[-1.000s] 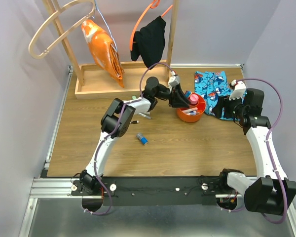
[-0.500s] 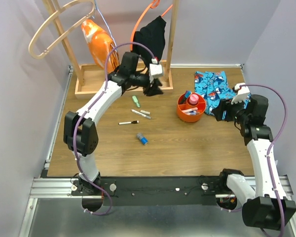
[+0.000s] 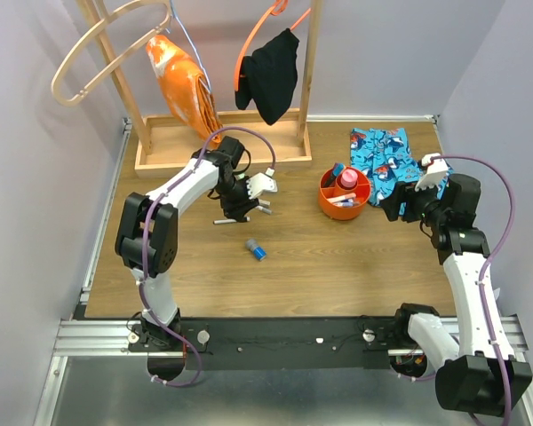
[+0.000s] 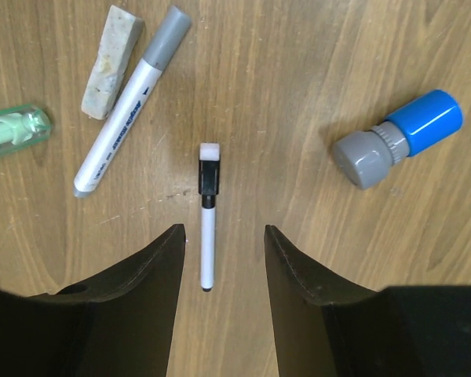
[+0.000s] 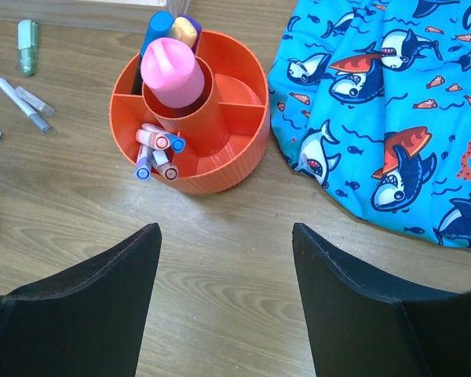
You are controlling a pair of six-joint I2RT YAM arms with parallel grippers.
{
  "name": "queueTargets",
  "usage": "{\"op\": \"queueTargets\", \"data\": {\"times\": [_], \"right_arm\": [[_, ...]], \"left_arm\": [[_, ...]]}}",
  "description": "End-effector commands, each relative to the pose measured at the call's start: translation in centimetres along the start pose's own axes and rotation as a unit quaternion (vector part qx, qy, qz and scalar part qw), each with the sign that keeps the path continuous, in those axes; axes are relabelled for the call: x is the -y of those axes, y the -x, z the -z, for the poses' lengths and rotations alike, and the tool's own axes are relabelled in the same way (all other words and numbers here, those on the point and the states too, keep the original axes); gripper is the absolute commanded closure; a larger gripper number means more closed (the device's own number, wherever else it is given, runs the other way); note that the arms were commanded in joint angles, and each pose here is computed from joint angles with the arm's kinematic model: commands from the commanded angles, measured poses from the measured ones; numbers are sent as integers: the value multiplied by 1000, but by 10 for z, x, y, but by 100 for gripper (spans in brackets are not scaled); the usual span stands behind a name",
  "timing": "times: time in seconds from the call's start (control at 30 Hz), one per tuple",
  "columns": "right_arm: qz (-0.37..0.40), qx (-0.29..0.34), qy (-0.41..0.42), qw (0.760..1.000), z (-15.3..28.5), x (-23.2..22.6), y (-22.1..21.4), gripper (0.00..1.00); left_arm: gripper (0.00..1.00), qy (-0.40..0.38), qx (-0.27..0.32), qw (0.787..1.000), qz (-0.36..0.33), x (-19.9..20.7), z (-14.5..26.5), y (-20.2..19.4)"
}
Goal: Sort the stationery into containers
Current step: Pick up the pen from the center of the board.
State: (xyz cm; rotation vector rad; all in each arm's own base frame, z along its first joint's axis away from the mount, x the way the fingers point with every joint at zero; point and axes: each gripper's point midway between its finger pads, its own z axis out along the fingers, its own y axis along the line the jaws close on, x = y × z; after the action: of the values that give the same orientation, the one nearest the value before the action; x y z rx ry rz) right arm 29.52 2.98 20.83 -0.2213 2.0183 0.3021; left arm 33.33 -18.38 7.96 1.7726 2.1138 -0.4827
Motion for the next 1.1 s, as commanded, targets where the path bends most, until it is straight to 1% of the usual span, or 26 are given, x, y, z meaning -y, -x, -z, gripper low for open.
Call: {"op": "queueTargets", "data": {"times": [0.0, 0.47, 0.57, 0.67, 0.7, 0.77, 0.8, 0.87, 0.9, 0.93, 0.97, 1.0, 1.07], "right_arm": [[-6, 6, 5, 1000, 4, -4, 1, 24], [-14, -1, -1, 1000, 6, -3, -7, 24], [-14, -3, -3, 1000, 7, -3, -9, 24], [-13, -4, -4, 1000, 7, -3, -10, 24], [-13, -4, -4, 1000, 6, -2, -10, 24], [-13, -4, -4, 1000, 6, -2, -10, 24], [-13, -4, -4, 1000, 6, -2, -10, 24], [-11, -4, -4, 1000, 5, -2, -10, 24], [-11, -4, -6, 1000, 5, -1, -9, 24], [-11, -3, -6, 1000, 5, -1, -9, 24], [-9, -2, -6, 1000, 5, -1, -9, 24], [-9, -3, -7, 1000, 5, 0, -9, 24], [-8, -4, -8, 1000, 5, 0, -8, 24]], "left_arm": [[47, 17, -29, 999, -15, -13, -10, -12], [47, 0, -38, 999, -8, -26, -43, -10], [49, -5, -45, 999, -12, -26, -49, -11], [53, -14, -53, 998, -10, -22, -56, -15], [57, -17, -54, 998, -10, -20, -58, -16], [59, -19, -62, 998, -7, -18, -60, -20], [65, -22, -66, 998, -8, -16, -61, -23], [73, -30, -75, 997, -13, -12, -62, -29], [86, -32, -77, 996, -11, -11, -61, -29], [92, -38, -77, 996, -10, -9, -60, -29], [96, -58, -77, 995, -2, -1, -56, -27], [100, -55, -60, 997, 0, -5, -48, -12], [100, -81, -28, 996, 8, 6, -29, 12]]}}
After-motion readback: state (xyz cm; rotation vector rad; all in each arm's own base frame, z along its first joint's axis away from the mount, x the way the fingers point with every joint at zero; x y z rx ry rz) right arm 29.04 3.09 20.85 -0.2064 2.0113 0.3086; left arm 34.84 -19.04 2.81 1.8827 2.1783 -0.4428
